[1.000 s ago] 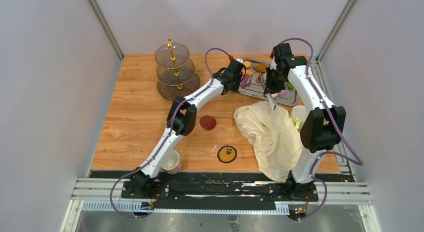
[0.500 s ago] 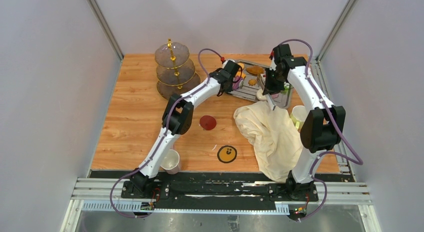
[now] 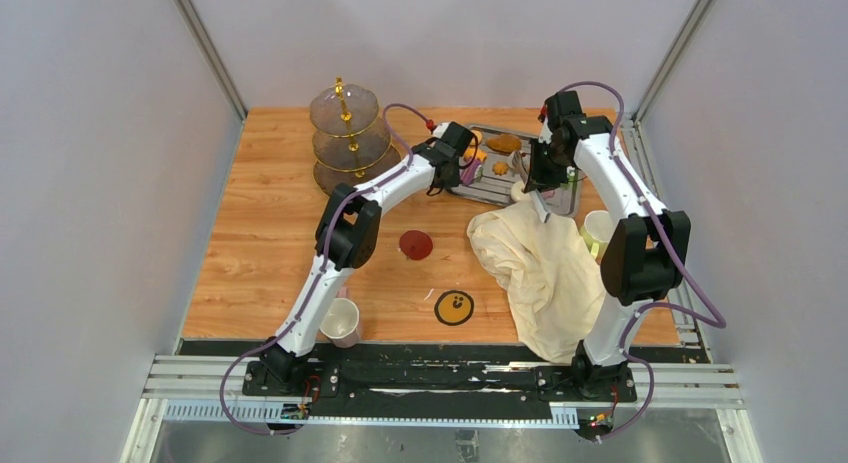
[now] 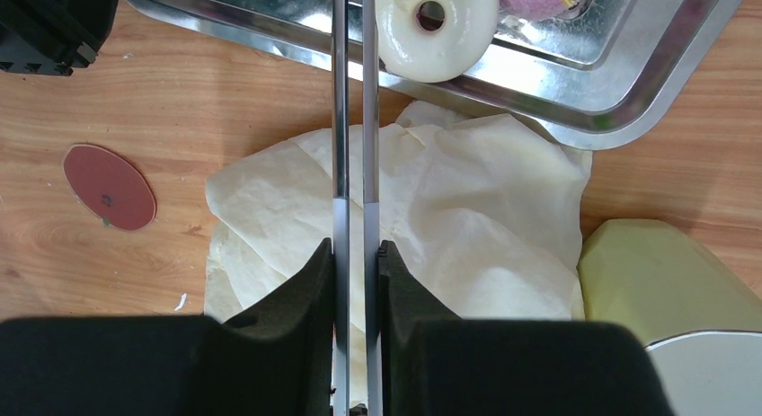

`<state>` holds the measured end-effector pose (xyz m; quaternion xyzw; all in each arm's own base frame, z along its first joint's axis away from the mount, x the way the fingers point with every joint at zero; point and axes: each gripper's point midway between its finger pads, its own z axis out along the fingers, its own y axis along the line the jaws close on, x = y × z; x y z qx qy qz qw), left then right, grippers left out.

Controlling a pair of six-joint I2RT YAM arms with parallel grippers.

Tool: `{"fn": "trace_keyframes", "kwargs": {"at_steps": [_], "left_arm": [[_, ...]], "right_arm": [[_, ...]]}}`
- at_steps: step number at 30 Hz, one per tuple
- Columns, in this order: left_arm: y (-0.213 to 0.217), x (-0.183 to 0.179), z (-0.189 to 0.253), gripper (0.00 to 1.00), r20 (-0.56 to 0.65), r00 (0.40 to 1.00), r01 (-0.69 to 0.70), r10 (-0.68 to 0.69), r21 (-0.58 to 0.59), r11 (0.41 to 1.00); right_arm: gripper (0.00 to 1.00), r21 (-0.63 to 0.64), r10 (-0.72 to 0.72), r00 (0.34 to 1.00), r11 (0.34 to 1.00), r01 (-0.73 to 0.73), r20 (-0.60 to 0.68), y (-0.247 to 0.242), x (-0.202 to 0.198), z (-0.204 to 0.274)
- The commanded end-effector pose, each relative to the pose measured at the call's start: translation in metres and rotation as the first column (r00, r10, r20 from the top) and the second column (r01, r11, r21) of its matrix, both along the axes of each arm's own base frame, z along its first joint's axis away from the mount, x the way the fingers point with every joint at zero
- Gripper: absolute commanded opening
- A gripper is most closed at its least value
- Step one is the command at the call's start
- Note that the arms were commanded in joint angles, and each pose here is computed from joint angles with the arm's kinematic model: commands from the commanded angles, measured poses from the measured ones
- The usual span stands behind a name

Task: Serve the afternoon tea

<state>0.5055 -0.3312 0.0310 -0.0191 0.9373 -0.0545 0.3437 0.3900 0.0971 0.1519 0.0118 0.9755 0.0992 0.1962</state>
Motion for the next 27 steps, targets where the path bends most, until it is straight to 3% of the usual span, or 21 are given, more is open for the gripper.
{"fn": "trace_keyframes", "kwargs": {"at_steps": [1,17,27], "left_arm": [[-0.005,0.000,-0.004,0.00,-0.030,0.995,-0.101,0.099,-0.082,0.991],[0.017,0.006,-0.011,0.00,-0.034,0.904,-0.426,0.427,-0.173,0.888],[0.013,0.008,-0.016,0.00,-0.055,0.881,-0.470,0.471,-0.222,0.854]], "right_arm": [[0.09,0.023,-0.027,0.998,0.999,0.025,0.055,-0.007,0.001,0.020],[0.09,0.017,-0.015,0.998,1.000,0.014,0.056,-0.007,0.003,0.019],[0.09,0.028,-0.014,0.998,1.000,0.013,0.055,-0.005,0.005,0.019]]}}
